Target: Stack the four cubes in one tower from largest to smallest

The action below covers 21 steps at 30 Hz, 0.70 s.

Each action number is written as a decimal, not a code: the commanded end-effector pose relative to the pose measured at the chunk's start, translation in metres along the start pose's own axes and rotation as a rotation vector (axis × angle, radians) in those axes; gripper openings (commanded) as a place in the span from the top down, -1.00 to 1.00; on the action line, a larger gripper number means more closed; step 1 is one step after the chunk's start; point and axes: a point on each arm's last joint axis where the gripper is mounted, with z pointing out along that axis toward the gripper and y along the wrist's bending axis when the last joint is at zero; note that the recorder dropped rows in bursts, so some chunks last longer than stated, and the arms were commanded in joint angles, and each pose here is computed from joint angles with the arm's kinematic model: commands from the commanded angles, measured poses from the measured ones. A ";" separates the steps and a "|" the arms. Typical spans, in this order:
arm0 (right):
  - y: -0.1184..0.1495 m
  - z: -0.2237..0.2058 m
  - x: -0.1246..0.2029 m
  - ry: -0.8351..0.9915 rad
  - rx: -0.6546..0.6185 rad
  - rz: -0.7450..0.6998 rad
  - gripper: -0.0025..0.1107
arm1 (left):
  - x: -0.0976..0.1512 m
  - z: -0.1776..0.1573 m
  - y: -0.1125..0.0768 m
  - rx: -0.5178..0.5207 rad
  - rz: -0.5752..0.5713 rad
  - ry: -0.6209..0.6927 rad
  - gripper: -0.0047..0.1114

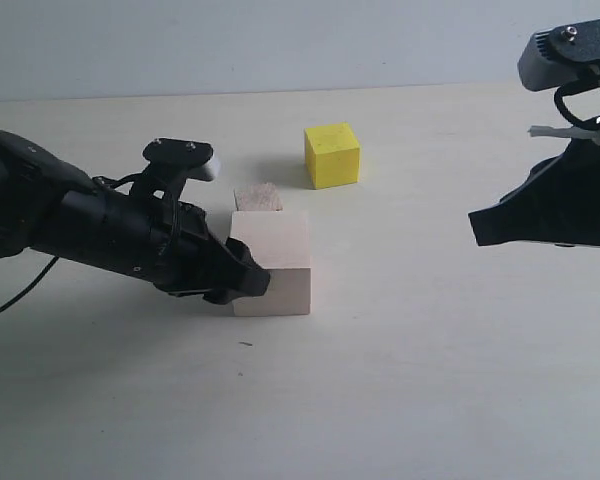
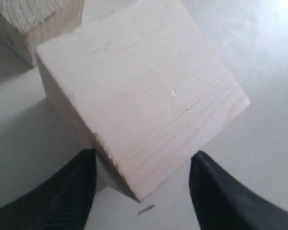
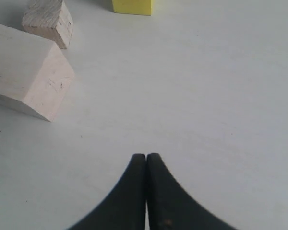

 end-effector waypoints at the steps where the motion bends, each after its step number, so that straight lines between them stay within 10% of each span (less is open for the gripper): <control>1: 0.000 -0.006 -0.003 -0.031 -0.002 -0.005 0.96 | -0.005 0.001 0.001 -0.034 -0.003 -0.027 -0.05; 21: 0.000 -0.007 -0.003 -0.032 -0.003 -0.003 0.96 | 0.000 0.010 0.004 -0.024 -0.037 -0.007 -0.05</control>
